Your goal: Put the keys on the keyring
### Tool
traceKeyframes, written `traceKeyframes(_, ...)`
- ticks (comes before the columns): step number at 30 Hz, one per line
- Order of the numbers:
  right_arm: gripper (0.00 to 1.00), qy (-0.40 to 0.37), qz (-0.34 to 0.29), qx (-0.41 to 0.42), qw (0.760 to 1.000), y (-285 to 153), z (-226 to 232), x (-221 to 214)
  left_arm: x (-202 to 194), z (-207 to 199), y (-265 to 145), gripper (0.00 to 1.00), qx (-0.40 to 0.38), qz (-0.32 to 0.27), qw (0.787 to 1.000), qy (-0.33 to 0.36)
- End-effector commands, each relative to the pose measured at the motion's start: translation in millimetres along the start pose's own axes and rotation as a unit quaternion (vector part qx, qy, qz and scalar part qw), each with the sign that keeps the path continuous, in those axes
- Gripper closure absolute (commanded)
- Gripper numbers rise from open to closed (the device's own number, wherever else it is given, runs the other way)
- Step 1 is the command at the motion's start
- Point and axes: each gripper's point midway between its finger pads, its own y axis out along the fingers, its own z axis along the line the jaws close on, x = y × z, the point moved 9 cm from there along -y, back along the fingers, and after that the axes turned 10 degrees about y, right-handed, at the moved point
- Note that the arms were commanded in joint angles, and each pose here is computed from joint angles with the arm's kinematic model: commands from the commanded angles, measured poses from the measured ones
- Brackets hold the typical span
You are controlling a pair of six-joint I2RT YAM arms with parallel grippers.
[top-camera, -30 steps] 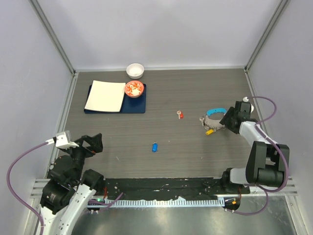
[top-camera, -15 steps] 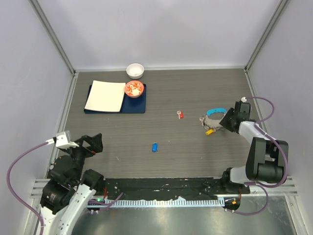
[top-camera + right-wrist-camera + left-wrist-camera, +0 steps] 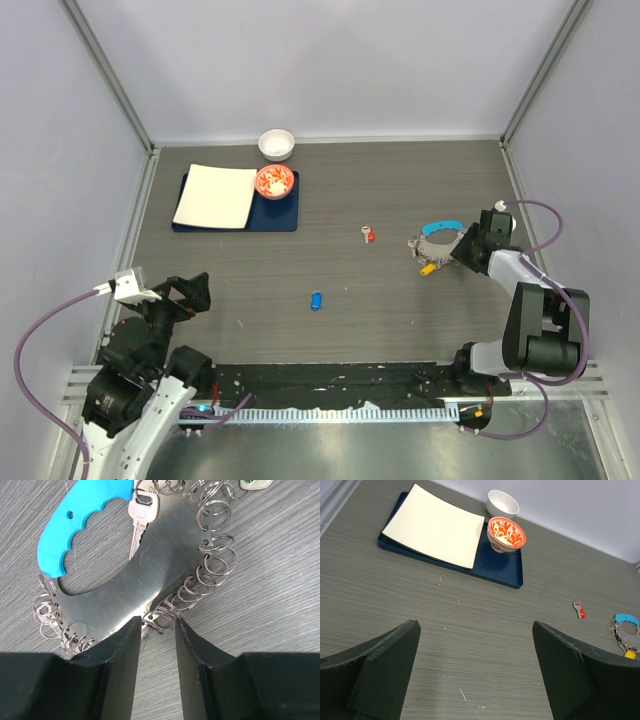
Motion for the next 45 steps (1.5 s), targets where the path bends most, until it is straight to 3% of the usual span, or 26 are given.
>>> traceKeyframes(1, 0.60, -0.003, -0.004, 0.031, 1.000, 1.8, 7.6, 4.4, 7.5, 1.1, -9.3, 0.00, -0.016, -0.033, 0.999, -0.018)
traceKeyframes(10, 0.64, -0.005, 0.024, 0.052, 0.998, 3.5, 9.0, -2.5, 7.3, 0.9, -9.0, 0.00, -0.017, -0.033, 0.999, -0.018)
traceKeyframes(19, 0.80, -0.009, 0.014, 0.061, 0.998, -3.9, 11.4, 1.1, 7.2, 0.8, -9.0, 0.00, -0.018, -0.033, 0.999, -0.018)
traceKeyframes(41, 0.84, -0.007, -0.020, -0.003, 1.000, -1.3, 2.6, 9.0, 6.8, -0.4, -8.4, 0.00, -0.023, -0.031, 0.999, -0.018)
traceKeyframes(45, 0.79, 0.000, -0.031, -0.025, 0.999, -2.5, -0.3, 11.2, 6.5, -0.6, -8.1, 0.00, -0.024, -0.031, 0.999, -0.017)
